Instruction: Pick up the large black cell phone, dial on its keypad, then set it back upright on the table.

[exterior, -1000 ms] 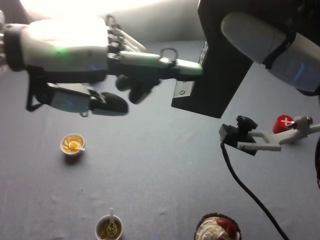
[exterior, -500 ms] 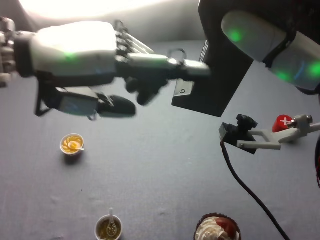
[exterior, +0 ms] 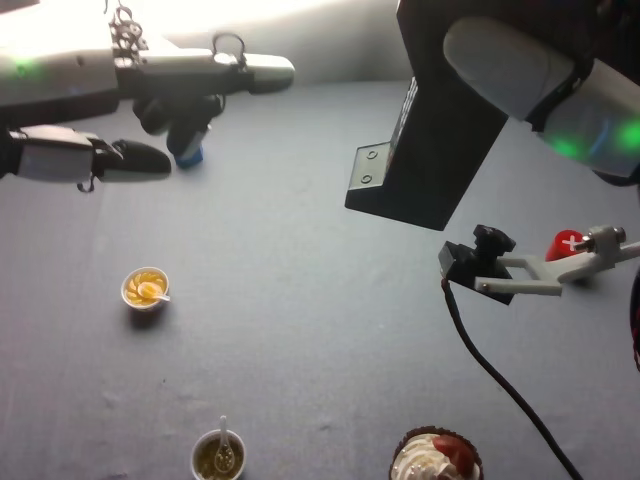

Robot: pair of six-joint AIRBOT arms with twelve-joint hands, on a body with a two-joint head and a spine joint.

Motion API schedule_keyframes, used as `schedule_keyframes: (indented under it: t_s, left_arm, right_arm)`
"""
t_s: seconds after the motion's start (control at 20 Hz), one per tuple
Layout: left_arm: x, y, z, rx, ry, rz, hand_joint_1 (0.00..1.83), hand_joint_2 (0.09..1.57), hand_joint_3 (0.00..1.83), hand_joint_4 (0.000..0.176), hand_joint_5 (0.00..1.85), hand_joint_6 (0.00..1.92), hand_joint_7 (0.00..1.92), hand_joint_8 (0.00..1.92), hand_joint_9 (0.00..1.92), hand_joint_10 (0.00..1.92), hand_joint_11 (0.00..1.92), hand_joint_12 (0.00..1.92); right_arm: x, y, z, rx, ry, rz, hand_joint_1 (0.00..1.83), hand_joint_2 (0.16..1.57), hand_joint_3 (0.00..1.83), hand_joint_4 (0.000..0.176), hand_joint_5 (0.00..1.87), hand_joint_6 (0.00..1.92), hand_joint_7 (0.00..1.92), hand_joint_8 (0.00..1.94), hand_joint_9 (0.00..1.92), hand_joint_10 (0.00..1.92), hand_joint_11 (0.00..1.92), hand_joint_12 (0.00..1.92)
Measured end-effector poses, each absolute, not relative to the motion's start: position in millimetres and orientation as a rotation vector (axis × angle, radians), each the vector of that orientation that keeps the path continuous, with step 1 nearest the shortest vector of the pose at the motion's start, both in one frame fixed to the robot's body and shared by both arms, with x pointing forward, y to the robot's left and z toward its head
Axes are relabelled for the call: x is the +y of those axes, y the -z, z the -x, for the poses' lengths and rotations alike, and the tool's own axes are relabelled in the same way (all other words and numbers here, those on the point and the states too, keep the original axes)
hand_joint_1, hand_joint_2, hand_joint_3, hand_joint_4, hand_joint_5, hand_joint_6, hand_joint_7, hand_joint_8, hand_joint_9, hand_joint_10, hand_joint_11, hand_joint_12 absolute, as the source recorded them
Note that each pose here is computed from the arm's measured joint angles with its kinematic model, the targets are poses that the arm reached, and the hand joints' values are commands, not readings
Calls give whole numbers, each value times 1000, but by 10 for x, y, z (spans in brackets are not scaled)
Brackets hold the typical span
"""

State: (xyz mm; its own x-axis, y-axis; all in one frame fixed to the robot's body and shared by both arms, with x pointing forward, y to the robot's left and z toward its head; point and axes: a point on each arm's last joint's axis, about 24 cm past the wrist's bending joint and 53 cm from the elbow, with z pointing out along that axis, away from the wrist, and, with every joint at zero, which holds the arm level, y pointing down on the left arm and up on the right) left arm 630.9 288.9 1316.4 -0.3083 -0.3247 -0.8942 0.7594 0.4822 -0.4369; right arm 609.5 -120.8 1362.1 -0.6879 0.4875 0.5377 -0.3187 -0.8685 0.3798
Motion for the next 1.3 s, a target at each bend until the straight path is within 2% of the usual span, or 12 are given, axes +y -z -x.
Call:
schedule_keyframes:
  t_s: [0.15,0.3,0.45,0.5,0.55,0.7,0.85,0.9,1.0,1.1,1.2,1.3]
  left_arm:
    - [2833,-13147,-6347,1526,1146,-395,1299,1257,0,90,53,3,694,1500,724,1921,691,1921]
    - [2660,-13097,-6344,1524,1188,-422,1299,1259,0,75,45,1,690,1508,712,1921,708,1921]
    - [2505,-13124,-6329,1500,1235,-429,1300,1258,0,90,56,3,691,1507,708,1921,704,1921]
    - [2441,-13125,-6322,1494,1253,-433,1300,1257,0,86,58,3,691,1507,710,1921,715,1921]
    - [2361,-13114,-6313,1492,1269,-440,1303,1251,0,69,38,2,705,1491,736,1921,725,1921]
    - [2122,-13072,-6271,1492,1325,-452,1302,1249,0,81,48,5,709,1478,715,1921,711,1921]
    - [2044,-13071,-6286,1492,1325,-435,1301,1249,0,82,49,5,708,1479,713,1921,711,1921]
    - [2051,-13088,-6282,1487,1326,-429,1300,1252,0,70,36,2,701,1493,719,1921,688,1921]
    - [2083,-13090,-6273,1489,1324,-421,1299,1255,1,73,45,4,695,1502,724,1921,693,1921]
    - [2164,-13087,-6228,1497,1318,-422,1299,1251,0,67,29,0,704,1491,735,1921,692,1921]
    - [2387,-13119,-6220,1503,1283,-401,1302,1247,0,67,28,1,711,1481,735,1921,708,1921]
    - [2624,-13198,-6182,1501,1247,-384,1304,1246,0,66,33,2,715,1476,750,1921,735,1921]
  right_arm:
    - [-1209,-13621,-6095,357,-2513,-904,1481,1158,0,0,864,999,844,1090,841,1283,698,1741]
    - [-1215,-13621,-6106,358,-2510,-903,1482,1153,0,0,867,985,847,1089,847,1273,727,1723]
    - [-1209,-13623,-6102,360,-2511,-899,1481,1158,2,0,845,1008,834,1115,830,1293,736,1728]
    - [-1207,-13625,-6100,361,-2512,-898,1481,1160,2,0,844,1005,825,1130,827,1300,739,1730]
    - [-1209,-13626,-6102,360,-2512,-899,1481,1156,0,0,866,994,839,1098,835,1280,729,1726]
    - [-1222,-13627,-6105,355,-2508,-900,1482,1150,0,0,871,1013,853,1065,856,1248,716,1712]
    - [-1280,-13634,-6113,335,-2499,-903,1482,1150,0,0,870,1016,854,1065,856,1248,717,1711]
    - [-1286,-13637,-6110,331,-2499,-901,1481,1154,1,0,874,1009,845,1081,844,1269,702,1724]
    - [-1273,-13637,-6109,338,-2501,-900,1483,1150,0,0,888,986,856,1067,859,1257,698,1716]
    - [-1236,-13637,-6103,356,-2507,-893,1482,1153,1,0,873,999,852,1078,850,1270,693,1728]
    - [-1226,-13643,-6108,361,-2508,-888,1479,1168,2,0,858,1022,806,1146,804,1327,693,1751]
    - [-1254,-13642,-6137,360,-2497,-882,1479,1167,0,0,860,994,820,1134,807,1333,699,1750]
